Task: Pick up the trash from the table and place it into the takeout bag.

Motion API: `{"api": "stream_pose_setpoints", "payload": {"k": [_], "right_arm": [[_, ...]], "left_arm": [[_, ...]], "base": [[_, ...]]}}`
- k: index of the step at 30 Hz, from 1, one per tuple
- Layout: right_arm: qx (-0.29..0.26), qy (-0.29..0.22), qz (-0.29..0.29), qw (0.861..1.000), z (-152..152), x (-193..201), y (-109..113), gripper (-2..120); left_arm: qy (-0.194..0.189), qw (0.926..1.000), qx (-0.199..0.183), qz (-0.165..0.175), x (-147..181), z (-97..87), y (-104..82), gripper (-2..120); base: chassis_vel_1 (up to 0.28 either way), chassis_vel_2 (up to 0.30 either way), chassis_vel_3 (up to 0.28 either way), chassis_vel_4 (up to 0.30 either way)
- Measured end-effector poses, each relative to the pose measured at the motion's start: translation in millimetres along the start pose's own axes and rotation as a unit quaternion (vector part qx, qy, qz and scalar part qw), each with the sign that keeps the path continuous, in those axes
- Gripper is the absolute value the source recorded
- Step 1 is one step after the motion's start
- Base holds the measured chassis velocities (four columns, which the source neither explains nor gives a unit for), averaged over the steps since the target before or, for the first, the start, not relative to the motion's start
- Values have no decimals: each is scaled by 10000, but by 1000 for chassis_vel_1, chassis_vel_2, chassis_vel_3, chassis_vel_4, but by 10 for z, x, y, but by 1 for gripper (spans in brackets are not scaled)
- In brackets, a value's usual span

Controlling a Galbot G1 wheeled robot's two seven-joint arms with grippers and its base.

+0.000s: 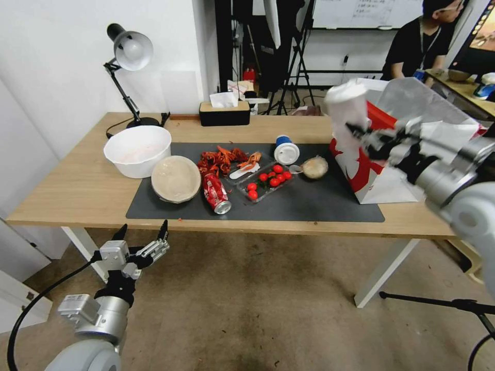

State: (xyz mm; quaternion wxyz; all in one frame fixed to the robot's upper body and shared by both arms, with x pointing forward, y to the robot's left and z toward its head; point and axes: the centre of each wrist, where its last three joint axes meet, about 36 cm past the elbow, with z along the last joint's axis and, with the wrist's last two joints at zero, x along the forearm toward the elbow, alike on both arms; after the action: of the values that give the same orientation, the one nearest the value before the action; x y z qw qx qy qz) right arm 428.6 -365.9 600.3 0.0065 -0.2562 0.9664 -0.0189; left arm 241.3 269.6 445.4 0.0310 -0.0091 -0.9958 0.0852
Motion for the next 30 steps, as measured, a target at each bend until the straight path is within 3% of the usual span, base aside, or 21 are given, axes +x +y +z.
{"api": "stream_pose_setpoints", "payload": {"k": [2,3,6,9,13,18,21,26,30], "right_arm": [[-181,-202,387,9989,-322,-5,-43,3],[-181,-202,387,9989,-322,-5,-43,3],[-445,-426,1125,9917,-811,-33,-241,3],[-466,-449,1433,9876,-941,-38,-342,3],[-481,-58,2551,9657,-1063,-69,-510,3],[-604,207,2845,9566,-1003,-101,-546,3],[-713,265,2708,9596,-954,-111,-559,5],[-694,268,2609,9625,-891,-127,-567,18],[-702,299,2605,9625,-873,-131,-572,37]], "left_arm": [[-21,10000,-2,-7,2,-6,6,100],[-21,10000,-2,-7,2,-6,6,100],[-57,10000,36,2,0,-9,10,100],[-55,10000,62,5,-2,-7,10,100],[-48,9999,87,89,1,6,-9,100],[-60,9998,83,141,0,4,-24,100],[-54,9998,75,173,3,1,-27,100],[-4,9998,51,214,21,11,-42,100],[-30,9997,47,225,29,-12,-55,100]], "base": [[0,0,0,0],[0,0,0,0],[0,0,0,0],[0,0,0,0],[0,0,0,0],[0,0,0,0],[0,0,0,0],[0,0,0,0],[0,0,0,0]]}}
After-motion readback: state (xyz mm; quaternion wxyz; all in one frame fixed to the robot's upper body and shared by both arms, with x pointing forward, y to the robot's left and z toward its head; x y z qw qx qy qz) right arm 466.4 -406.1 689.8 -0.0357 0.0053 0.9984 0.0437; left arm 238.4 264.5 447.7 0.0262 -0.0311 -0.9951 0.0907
